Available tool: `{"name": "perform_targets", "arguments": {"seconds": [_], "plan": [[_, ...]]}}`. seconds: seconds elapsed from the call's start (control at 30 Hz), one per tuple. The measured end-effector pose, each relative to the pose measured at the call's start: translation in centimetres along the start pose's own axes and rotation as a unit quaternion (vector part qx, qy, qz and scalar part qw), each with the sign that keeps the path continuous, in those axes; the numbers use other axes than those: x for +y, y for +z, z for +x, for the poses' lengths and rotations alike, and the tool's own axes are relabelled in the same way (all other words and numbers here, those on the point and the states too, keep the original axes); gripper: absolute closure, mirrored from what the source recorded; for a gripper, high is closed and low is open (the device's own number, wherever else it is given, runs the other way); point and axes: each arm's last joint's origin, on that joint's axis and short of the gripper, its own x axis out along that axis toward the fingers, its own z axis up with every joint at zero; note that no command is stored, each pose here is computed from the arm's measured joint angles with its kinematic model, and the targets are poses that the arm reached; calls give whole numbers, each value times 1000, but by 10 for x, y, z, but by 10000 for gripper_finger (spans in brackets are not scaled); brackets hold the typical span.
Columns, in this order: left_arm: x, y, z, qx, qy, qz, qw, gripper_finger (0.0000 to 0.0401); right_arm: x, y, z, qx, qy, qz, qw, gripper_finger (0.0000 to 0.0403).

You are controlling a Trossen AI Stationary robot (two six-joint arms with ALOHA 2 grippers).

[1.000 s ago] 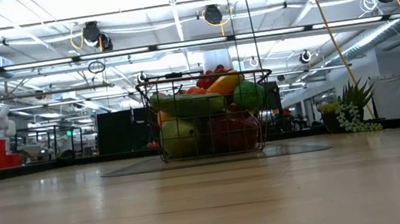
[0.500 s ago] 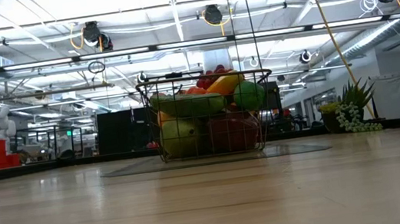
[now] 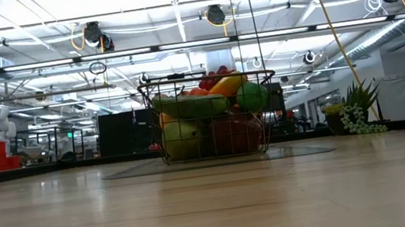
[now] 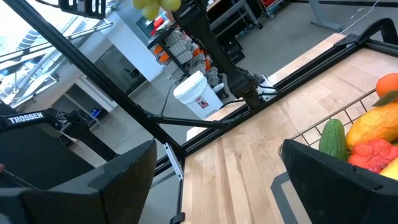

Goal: Build produce basket
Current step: Put the green grapes into the gold wire basket

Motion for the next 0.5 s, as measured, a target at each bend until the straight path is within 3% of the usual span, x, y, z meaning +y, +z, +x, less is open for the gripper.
{"name": "perform_targets", "arguments": {"seconds": [0.2, 0.33, 0.5], "plan": [[0, 0, 0, 7, 9, -16, 1000, 374, 0, 0, 0, 0, 0, 0, 1000, 62], [1, -1, 0, 12, 16, -61, 998, 391, 0, 0, 0, 1, 0, 1, 1000, 62], [2, -2, 0, 20, 31, -128, 991, 378, 0, 0, 0, 1, 1, 0, 1000, 62]]}}
